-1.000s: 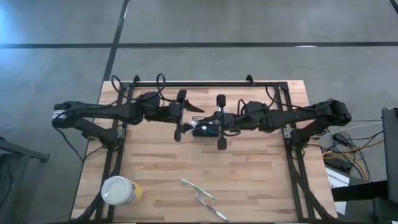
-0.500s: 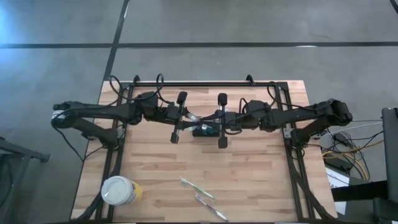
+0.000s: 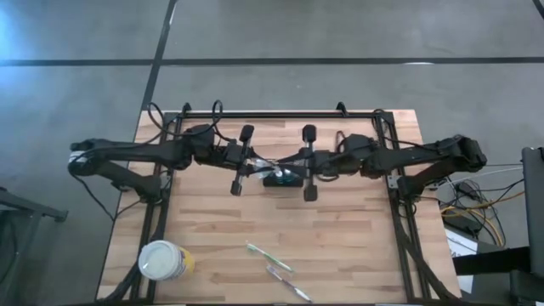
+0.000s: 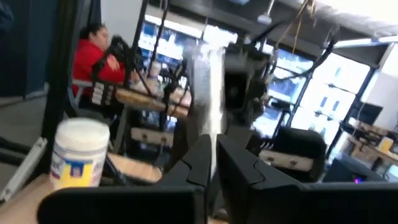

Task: Pick & Place toothbrushing station
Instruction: Put the blue toothbrush into the wire organizer

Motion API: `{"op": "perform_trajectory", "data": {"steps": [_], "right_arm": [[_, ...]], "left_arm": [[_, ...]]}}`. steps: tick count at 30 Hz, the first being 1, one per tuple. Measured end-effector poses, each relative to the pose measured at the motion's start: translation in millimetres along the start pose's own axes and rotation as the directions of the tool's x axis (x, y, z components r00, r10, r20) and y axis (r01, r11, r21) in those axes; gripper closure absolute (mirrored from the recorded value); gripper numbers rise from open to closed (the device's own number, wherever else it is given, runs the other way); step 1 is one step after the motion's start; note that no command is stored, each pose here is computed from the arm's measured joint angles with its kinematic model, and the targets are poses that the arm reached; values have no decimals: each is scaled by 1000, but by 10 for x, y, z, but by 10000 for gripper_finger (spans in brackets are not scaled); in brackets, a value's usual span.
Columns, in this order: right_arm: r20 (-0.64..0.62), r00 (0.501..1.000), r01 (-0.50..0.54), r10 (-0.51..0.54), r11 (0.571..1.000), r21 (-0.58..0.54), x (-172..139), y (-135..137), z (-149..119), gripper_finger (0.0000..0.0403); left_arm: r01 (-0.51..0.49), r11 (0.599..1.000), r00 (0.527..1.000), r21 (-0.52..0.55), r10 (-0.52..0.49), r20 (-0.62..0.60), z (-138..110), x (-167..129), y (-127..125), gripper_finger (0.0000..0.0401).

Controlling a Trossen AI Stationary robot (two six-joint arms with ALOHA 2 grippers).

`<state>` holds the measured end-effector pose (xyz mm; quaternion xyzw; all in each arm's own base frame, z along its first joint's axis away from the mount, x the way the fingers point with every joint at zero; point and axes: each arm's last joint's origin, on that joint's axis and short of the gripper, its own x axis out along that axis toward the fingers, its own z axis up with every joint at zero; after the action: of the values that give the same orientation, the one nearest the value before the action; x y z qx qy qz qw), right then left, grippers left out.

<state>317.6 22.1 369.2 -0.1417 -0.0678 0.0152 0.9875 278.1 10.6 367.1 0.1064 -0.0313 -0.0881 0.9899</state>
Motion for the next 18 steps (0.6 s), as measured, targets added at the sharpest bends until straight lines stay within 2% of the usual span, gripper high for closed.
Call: {"op": "perform_trajectory", "data": {"steps": [6, 10, 18], "right_arm": [[43, 999, 5, -6, 1000, 21, -279, -38, 112, 346], [74, 997, 13, -16, 999, 39, -582, -56, 150, 331], [86, 996, 11, -22, 992, 127, -1266, -46, 63, 340]], "left_arm": [[-9, 1000, 1000, -3, 9, -18, 119, -203, -24, 379], [-46, 999, 998, 2, 46, -42, 232, -436, -49, 379], [-86, 996, 996, 1, 86, -23, 257, -953, -163, 379]]}}
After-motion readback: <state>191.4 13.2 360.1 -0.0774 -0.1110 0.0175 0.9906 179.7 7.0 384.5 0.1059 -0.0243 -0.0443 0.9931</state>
